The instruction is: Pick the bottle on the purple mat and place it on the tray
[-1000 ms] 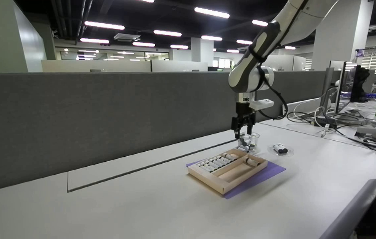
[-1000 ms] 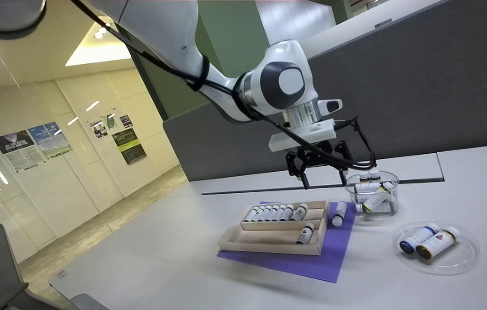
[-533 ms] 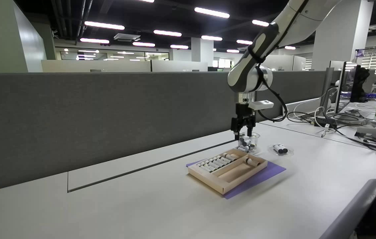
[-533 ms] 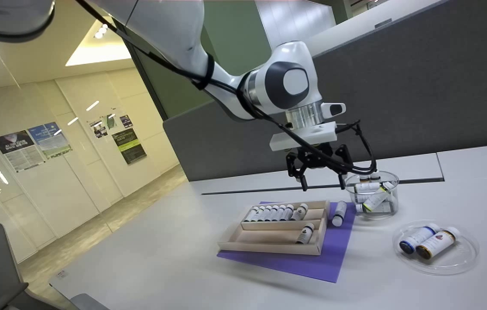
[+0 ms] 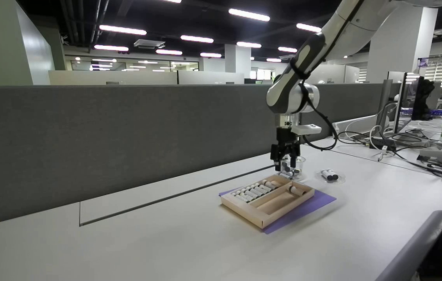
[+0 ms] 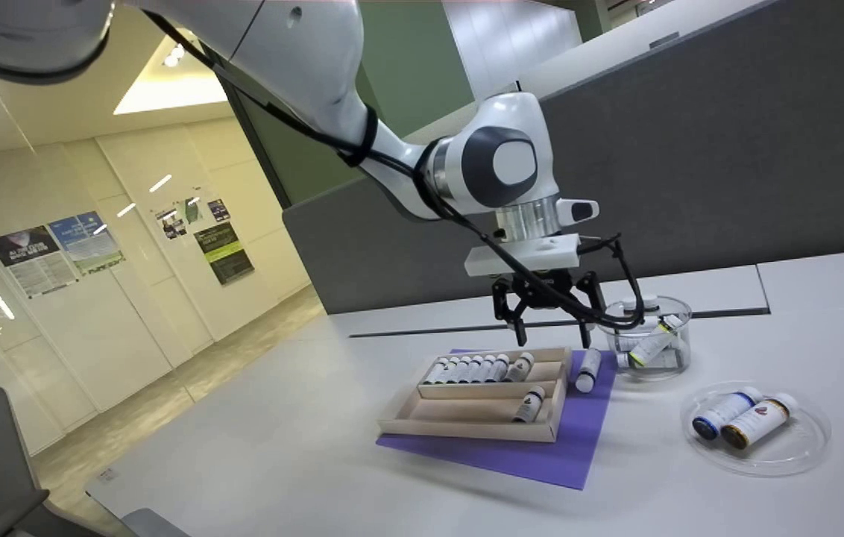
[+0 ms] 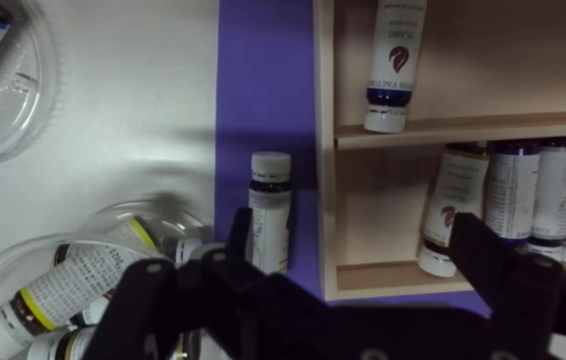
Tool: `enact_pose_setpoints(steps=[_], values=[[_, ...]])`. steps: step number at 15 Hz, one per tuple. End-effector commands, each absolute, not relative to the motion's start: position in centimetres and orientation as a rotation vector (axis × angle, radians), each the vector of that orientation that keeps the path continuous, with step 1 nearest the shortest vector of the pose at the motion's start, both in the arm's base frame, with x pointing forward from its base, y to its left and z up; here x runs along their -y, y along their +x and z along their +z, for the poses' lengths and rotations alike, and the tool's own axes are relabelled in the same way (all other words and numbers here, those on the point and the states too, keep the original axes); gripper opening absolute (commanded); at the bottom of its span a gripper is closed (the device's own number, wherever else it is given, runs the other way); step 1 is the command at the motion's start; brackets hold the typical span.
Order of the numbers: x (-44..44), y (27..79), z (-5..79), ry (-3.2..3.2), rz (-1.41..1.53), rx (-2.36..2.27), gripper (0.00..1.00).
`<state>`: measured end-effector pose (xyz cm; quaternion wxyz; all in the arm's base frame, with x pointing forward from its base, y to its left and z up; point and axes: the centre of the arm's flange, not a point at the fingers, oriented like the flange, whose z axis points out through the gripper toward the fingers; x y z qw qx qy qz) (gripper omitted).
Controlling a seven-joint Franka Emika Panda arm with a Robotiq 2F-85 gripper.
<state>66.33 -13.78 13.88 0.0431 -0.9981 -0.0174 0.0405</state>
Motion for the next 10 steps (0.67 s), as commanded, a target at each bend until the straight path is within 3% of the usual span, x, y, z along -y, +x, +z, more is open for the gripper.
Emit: enact_pose_setpoints(steps=[1, 10], values=[[14.2, 67.1, 12.6, -3.04, 0.146, -0.001, 1.0], [14.5, 67.9, 10.9, -3.086, 0.107, 0.018, 1.0]])
